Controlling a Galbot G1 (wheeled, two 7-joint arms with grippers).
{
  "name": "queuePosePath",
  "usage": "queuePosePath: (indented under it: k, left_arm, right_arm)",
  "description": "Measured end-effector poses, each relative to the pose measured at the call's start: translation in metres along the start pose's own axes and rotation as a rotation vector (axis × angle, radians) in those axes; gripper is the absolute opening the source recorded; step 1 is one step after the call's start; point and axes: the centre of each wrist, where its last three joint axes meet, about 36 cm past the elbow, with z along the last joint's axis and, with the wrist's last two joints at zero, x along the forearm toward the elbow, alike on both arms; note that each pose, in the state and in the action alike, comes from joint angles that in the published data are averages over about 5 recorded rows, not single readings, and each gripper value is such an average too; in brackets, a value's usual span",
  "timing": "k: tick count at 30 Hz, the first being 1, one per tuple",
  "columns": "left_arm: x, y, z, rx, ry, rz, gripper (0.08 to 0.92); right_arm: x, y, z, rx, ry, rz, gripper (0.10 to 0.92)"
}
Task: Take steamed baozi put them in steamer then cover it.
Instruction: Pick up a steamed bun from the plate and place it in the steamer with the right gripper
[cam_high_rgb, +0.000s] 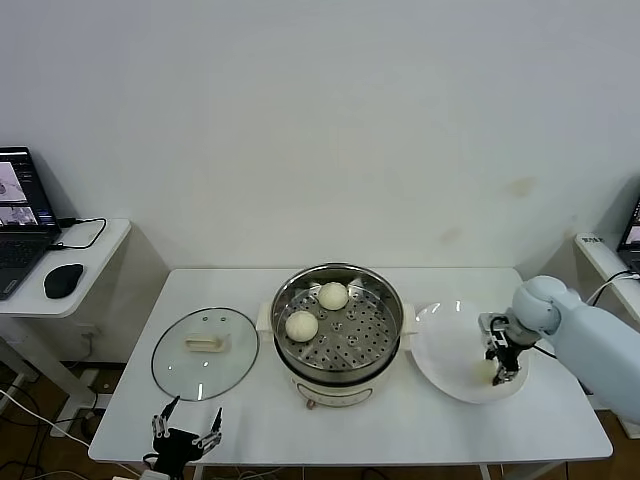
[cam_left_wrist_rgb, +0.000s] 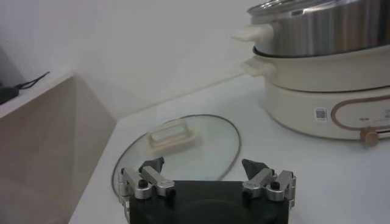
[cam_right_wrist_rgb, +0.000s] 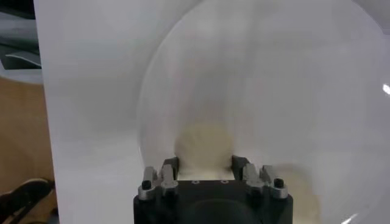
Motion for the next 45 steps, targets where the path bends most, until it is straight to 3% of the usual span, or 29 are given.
queuePosePath:
  k: [12, 20, 27, 34, 45]
  left_arm:
    - [-0.006, 0.002, -0.002, -0.007, -0.026, -0.038, 0.823]
    - [-0.004, 0.004, -0.005, -0.011, -0.046, -0.075, 0.823]
    - [-0.001, 0.005, -0.008, 0.007, -0.058, -0.102, 0.823]
    - [0.001, 0.007, -0.007, 0.023, -0.060, -0.126, 0.823]
    - [0.004, 0.006, -0.010, 0.038, -0.065, -0.132, 0.823]
  right_arm:
    - [0.101, -0.041, -0.036, 0.060, -0.134, 0.094, 0.534]
    - [0.179, -0.082, -0.106, 0.225, -0.266, 0.141, 0.526]
    - [0.212, -0.097, -0.184, 0.509, -0.338, 0.145, 0.526]
    - [0.224, -0.086, -0.244, 0.812, -0.334, 0.168, 0.526]
    - [0.202, -0.052, -0.307, 1.226, -0.216, 0.194, 0.527]
